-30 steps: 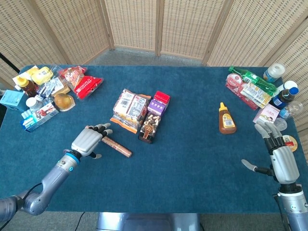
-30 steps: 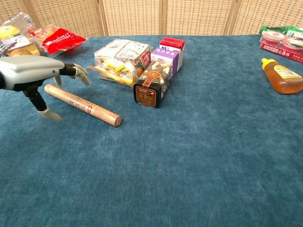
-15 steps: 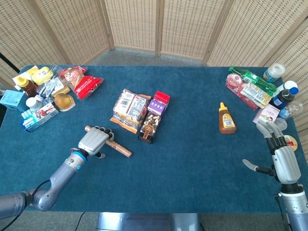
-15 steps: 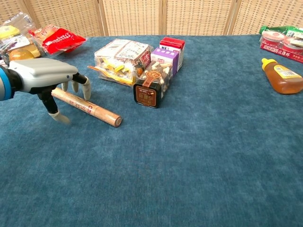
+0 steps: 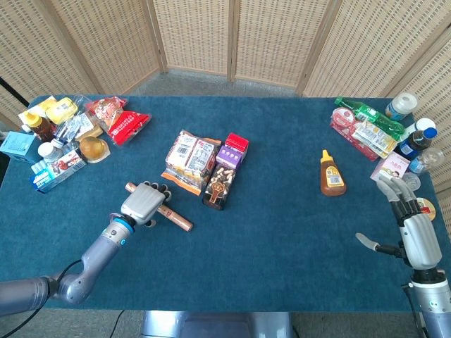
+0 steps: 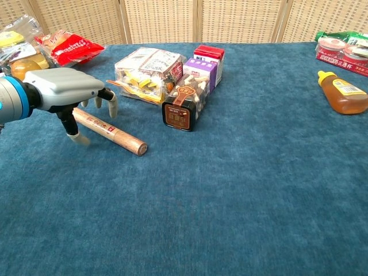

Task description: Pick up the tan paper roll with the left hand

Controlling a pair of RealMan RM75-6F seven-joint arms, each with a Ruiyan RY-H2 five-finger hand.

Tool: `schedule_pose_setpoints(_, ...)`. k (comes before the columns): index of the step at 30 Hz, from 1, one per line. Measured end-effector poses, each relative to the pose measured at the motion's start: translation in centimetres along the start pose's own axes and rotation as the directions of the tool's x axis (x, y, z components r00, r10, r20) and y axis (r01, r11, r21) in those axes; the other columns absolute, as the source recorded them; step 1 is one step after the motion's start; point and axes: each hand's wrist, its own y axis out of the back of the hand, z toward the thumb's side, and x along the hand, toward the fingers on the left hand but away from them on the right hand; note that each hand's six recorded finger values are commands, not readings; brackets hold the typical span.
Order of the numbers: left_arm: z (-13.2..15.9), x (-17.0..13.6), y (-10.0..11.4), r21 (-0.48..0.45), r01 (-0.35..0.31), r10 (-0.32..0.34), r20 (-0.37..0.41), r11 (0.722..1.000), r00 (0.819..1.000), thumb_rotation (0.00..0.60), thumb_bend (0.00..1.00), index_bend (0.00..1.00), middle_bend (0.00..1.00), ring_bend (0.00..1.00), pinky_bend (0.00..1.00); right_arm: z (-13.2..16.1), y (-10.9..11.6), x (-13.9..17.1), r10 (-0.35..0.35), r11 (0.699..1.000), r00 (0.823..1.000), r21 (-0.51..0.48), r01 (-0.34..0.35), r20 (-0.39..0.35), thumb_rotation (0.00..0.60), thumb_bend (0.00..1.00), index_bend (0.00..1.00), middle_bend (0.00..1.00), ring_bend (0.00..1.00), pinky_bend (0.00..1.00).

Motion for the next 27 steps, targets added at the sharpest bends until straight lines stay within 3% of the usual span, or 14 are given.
schedule_pose_setpoints(9, 0.5, 0.7, -1.0, 0.067, 0.009, -0.010, 0.007, 0.998, 1.000, 0.600, 0.32, 0.35, 0.30, 0.32, 0.41, 0.0, 0.2, 0.0, -0.004, 1.000, 1.000, -0.007, 0.004, 0.000, 0.600, 0.00, 0.04, 0.00, 0.00, 0.00)
schedule_pose_setpoints(10, 0.6, 0.8, -1.1, 0.071, 0.009, -0.010, 0.009, 0.997, 1.000, 0.600, 0.32, 0.38, 0.34, 0.35, 0.45, 0.0, 0.2, 0.0, -0.004, 1.000, 1.000, -0.009, 0.004, 0.001, 0.600, 0.00, 0.04, 0.00, 0.00, 0.00)
schedule_pose_setpoints(14, 1.0, 0.9, -1.0, 0.083, -0.005, 0.003, 0.021, 0.997, 1.000, 0.600, 0.32, 0.69, 0.67, 0.67, 0.75, 0.0, 0.3, 0.0, -0.004, 1.000, 1.000, -0.016, 0.004, 0.002, 0.600, 0.00, 0.04, 0.00, 0.00, 0.00)
schedule_pose_setpoints(17, 1.2, 0.8, -0.8, 0.090, -0.023, 0.021, 0.030, 0.996, 0.999, 0.600, 0.32, 0.77, 0.76, 0.77, 0.85, 0.0, 0.3, 0.0, -0.005, 1.000, 1.000, -0.018, 0.005, 0.001, 0.600, 0.00, 0.04, 0.00, 0.00, 0.00)
schedule_pose_setpoints(27, -0.2, -0.2, 0.5, 0.104, -0.057, 0.056, 0.007, 0.993, 0.998, 0.600, 0.32, 0.78, 0.79, 0.80, 0.87, 0.0, 0.3, 0.0, -0.005, 1.000, 1.000, -0.017, 0.005, 0.001, 0.600, 0.00, 0.04, 0.00, 0.00, 0.00)
